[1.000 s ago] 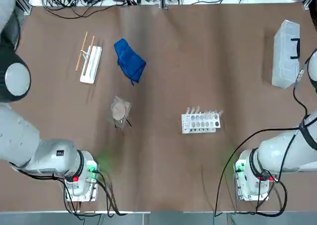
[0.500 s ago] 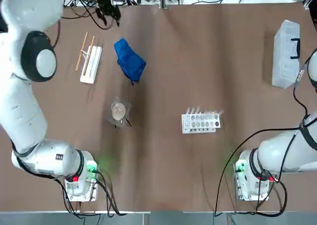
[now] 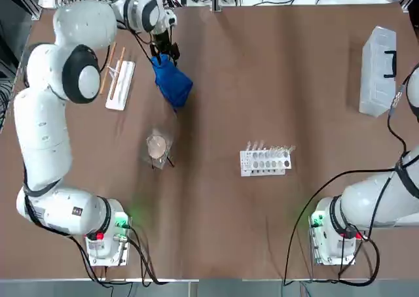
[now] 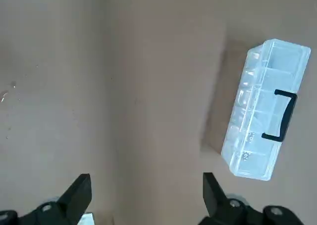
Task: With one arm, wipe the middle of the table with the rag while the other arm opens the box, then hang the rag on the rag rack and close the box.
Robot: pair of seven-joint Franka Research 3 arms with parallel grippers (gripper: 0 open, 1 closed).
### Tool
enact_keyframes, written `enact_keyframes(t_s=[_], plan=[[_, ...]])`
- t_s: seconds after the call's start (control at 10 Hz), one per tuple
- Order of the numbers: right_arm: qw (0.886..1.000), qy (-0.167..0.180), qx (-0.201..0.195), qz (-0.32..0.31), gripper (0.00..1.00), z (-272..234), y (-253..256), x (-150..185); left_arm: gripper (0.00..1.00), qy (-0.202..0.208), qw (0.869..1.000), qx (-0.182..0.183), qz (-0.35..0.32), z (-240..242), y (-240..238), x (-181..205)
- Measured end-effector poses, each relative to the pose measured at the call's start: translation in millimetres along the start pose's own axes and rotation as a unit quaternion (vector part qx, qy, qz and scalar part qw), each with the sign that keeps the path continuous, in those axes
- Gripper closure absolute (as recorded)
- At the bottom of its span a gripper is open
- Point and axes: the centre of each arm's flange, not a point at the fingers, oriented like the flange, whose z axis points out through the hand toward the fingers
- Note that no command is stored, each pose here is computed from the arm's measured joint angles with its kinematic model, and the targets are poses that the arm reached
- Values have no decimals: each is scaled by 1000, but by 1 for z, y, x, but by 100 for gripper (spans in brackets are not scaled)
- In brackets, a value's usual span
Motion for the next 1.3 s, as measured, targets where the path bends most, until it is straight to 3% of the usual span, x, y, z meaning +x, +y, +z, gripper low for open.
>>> enact_keyframes(t_s=[0.3,0.4,0.7,0.9,1.3], plan=[[1000,0,0,0,1,0,0,0,5,22,1000,17,10,26,-7,10],[1000,0,0,0,1,0,0,0,14,15,1000,17,7,36,-8,10],[1000,-1,0,1,1,0,1,0,63,6,1000,20,5,47,-3,6],[1000,-1,0,1,1,0,1,0,89,8,1000,21,0,47,20,3],[1000,-1,0,1,1,0,1,0,91,20,1000,15,-8,55,132,-9]])
